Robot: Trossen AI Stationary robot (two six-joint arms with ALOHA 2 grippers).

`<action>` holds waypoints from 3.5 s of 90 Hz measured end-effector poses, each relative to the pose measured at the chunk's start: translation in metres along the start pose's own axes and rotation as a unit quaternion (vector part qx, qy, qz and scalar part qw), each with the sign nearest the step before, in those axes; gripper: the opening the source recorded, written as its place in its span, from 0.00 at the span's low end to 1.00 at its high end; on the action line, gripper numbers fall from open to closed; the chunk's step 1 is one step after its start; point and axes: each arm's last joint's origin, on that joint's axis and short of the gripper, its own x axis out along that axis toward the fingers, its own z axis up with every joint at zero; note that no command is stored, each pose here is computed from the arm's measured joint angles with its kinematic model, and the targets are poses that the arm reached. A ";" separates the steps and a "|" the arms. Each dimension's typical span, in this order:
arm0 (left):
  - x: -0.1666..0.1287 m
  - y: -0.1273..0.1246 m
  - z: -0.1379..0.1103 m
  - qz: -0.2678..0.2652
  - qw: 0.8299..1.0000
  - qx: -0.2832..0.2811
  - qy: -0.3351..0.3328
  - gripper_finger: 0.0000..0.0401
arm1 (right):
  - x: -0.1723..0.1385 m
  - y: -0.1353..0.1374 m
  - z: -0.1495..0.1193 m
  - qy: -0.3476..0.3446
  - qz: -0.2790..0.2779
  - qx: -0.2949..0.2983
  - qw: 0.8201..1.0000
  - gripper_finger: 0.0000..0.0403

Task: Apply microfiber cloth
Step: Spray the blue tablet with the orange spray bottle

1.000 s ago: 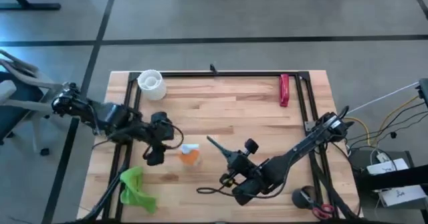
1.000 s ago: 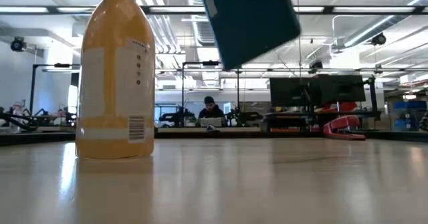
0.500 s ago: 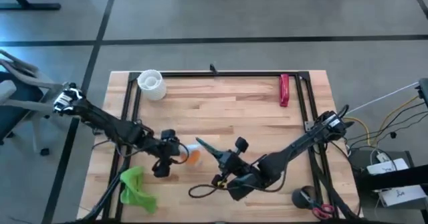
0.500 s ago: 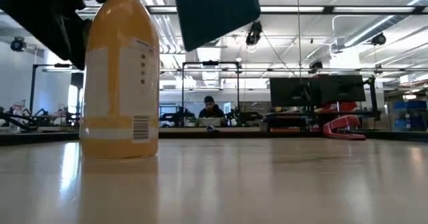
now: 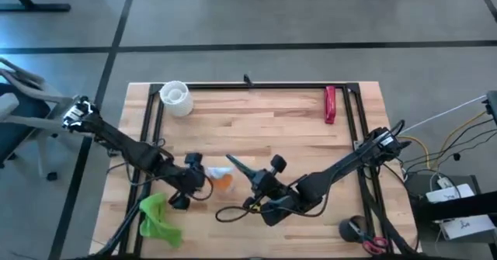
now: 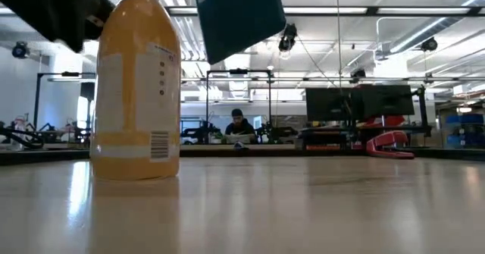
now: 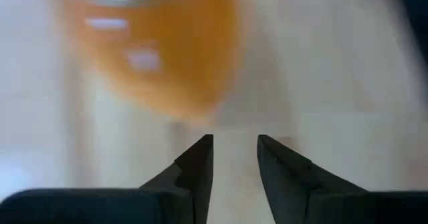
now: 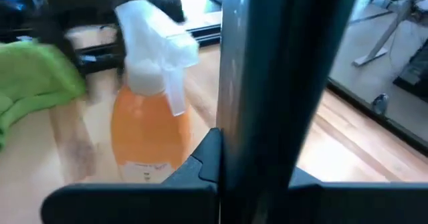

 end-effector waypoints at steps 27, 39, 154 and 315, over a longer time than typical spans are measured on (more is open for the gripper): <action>0.024 0.002 -0.005 0.118 0.989 0.005 -0.093 0.24 | -0.010 -0.001 -0.012 0.022 -0.015 -0.002 1.000 0.02; 0.038 -0.005 -0.008 0.056 0.991 -0.009 -0.118 0.24 | -0.018 0.002 -0.018 0.028 -0.016 0.003 0.999 0.02; 0.114 -0.092 0.023 -0.093 0.980 0.037 -0.171 0.19 | -0.017 0.017 -0.064 0.067 -0.048 0.040 0.996 0.02; 0.017 0.047 0.033 -0.124 0.931 0.068 -0.336 0.82 | -0.050 -0.061 -0.009 0.171 -0.130 -0.085 0.973 0.01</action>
